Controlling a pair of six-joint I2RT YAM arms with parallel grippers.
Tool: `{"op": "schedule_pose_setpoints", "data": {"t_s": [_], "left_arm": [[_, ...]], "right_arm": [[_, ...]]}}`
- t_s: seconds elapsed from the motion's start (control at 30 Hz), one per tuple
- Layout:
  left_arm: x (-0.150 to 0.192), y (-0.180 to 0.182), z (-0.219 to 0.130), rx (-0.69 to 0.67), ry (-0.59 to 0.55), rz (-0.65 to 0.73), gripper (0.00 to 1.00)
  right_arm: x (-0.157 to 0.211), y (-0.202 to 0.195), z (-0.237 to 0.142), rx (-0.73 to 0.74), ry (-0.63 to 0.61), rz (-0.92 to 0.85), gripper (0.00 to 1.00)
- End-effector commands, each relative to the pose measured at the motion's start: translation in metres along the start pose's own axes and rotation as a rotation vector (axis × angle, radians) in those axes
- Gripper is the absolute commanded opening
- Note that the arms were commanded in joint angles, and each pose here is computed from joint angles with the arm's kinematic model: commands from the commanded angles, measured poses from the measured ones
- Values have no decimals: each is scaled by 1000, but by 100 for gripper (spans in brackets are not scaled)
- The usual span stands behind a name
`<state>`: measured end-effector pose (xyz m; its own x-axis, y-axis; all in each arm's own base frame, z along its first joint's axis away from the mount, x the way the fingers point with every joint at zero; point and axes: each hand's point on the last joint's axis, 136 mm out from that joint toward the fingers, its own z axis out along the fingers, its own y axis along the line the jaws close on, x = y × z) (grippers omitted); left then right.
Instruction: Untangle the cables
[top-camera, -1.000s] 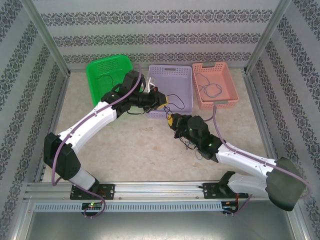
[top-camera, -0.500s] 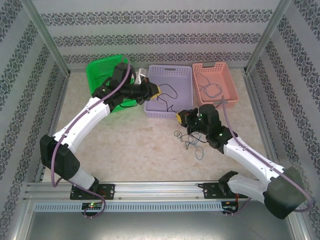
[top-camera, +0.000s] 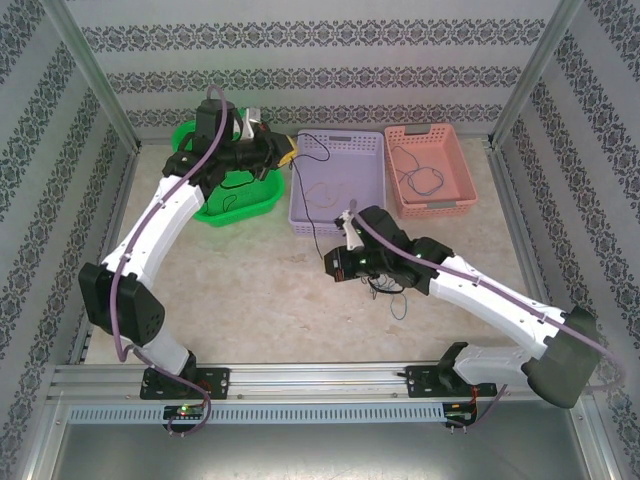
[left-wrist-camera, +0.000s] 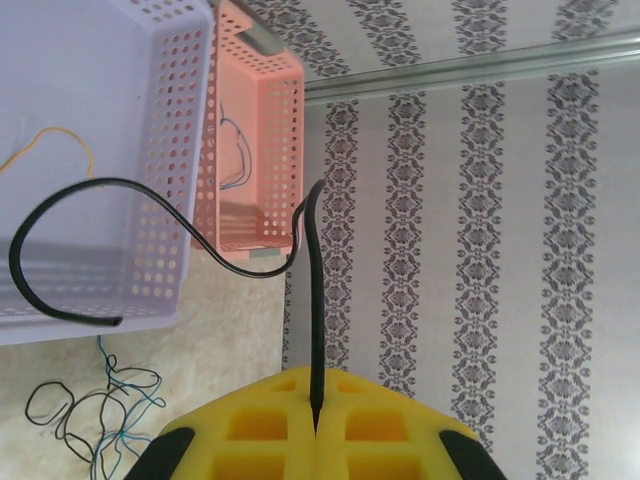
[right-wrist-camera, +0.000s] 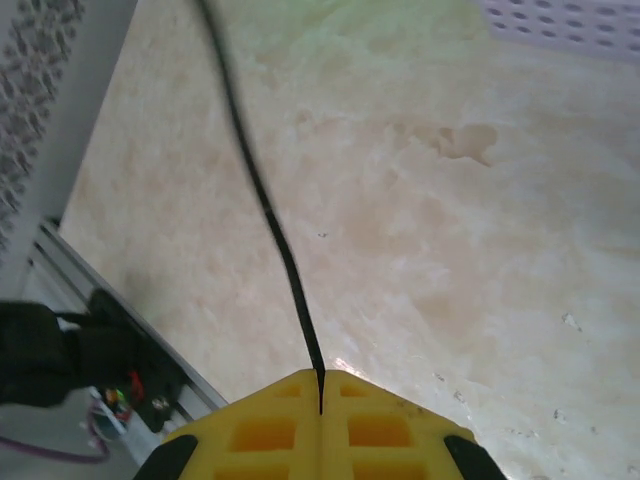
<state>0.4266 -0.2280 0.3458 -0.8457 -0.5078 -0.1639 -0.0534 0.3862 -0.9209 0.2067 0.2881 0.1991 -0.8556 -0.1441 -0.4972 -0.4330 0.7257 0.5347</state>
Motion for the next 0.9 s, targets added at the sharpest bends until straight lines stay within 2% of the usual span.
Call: {"op": "schedule_pose_setpoints", "data": {"t_s": [0.0,0.3,0.5,0.7,0.77,0.83,0.87], "left_arm": [[-41,-43,-17,124,-132,43,0],[-67,-46,-9,174,-192,-1,0],[-73,-49,-11,193,-210,-21,0],[-76,-57,-10,251,-203,-26,0],[-70,-61,-9,270,-165,-3,0],[-56,-62,-7,286,-91,35,0],[-48,-61,-6,294,-51,47,0]], "right_arm": [[38,-7,6,93,144,-210,0],[68,22,33,152,262,-543,0],[80,19,46,198,321,-626,0],[84,32,52,96,366,-573,0],[72,33,46,65,326,-486,0],[46,34,32,26,230,-365,0],[34,33,24,0,188,-311,3]]}}
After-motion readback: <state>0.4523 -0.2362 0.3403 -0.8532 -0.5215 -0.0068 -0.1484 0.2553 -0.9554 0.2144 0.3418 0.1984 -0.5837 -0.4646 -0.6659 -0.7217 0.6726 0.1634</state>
